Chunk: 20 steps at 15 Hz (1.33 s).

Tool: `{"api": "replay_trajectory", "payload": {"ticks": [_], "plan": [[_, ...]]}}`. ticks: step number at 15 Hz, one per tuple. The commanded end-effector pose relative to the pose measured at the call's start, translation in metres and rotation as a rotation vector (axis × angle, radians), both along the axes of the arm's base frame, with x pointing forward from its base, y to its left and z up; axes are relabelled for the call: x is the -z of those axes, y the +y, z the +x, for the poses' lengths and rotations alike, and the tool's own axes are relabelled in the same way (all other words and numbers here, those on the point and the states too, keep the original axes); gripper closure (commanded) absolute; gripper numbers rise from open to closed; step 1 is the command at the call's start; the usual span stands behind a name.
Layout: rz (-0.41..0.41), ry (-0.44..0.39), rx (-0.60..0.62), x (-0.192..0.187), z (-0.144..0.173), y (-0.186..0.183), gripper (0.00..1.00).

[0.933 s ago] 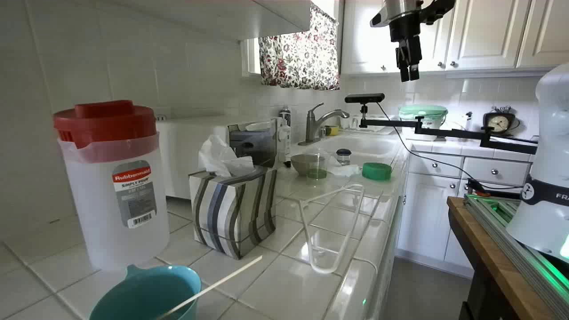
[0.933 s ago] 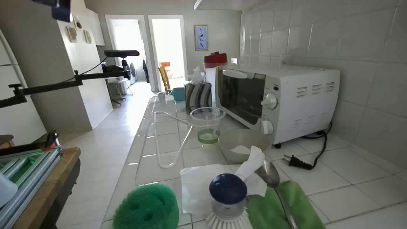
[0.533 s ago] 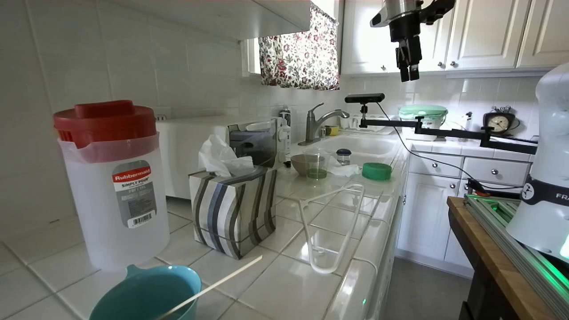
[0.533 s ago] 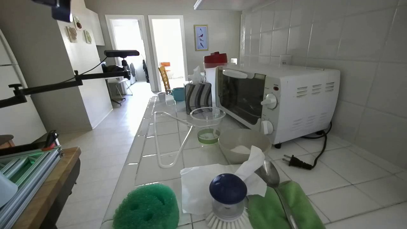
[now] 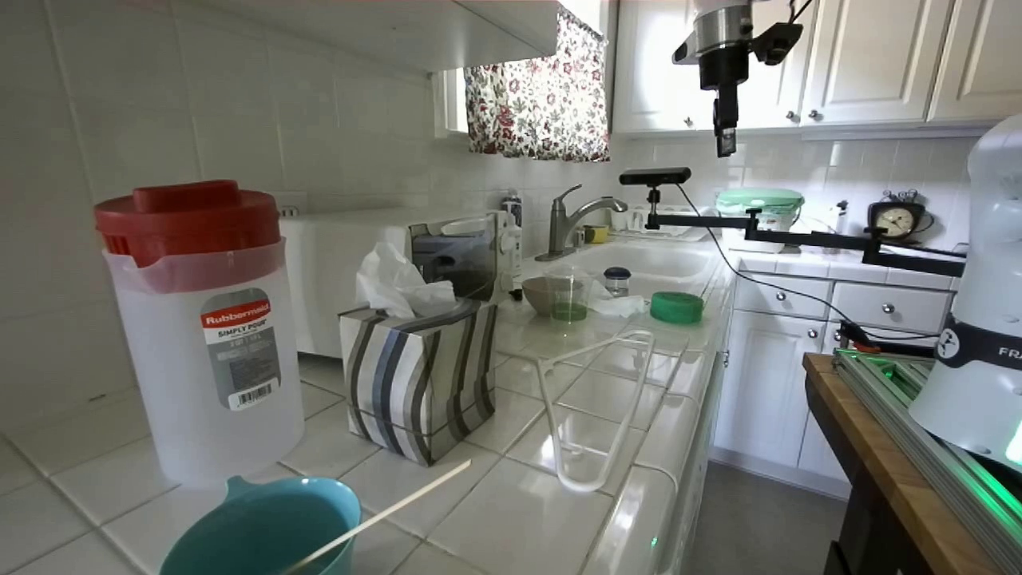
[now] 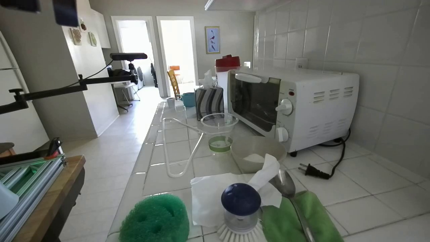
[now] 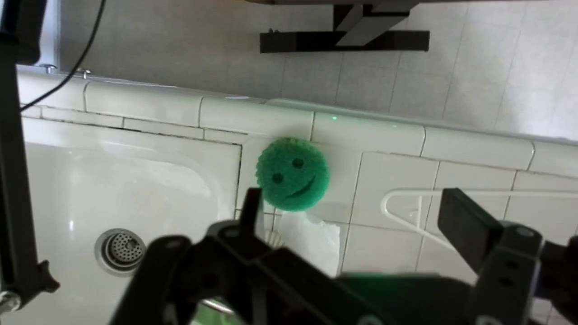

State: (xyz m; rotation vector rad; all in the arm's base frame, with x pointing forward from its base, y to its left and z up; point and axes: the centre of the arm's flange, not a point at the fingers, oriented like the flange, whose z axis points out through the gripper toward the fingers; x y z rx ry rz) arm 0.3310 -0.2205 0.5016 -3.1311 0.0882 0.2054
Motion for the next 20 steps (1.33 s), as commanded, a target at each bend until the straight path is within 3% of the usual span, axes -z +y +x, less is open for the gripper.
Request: {"api": "replay_trajectory", "payload": {"ticks": [1, 4, 5, 12, 20], "plan": [[0.092, -0.092, 0.106, 0.007, 0.02, -0.031, 0.0], [0.113, -0.131, 0.156, 0.007, 0.037, -0.037, 0.0], [0.089, -0.119, 0.123, 0.013, 0.024, -0.032, 0.0], [0.091, -0.11, 0.1, 0.016, 0.027, -0.031, 0.0], [-0.052, -0.209, 0.035, 0.026, 0.056, -0.062, 0.0]]}}
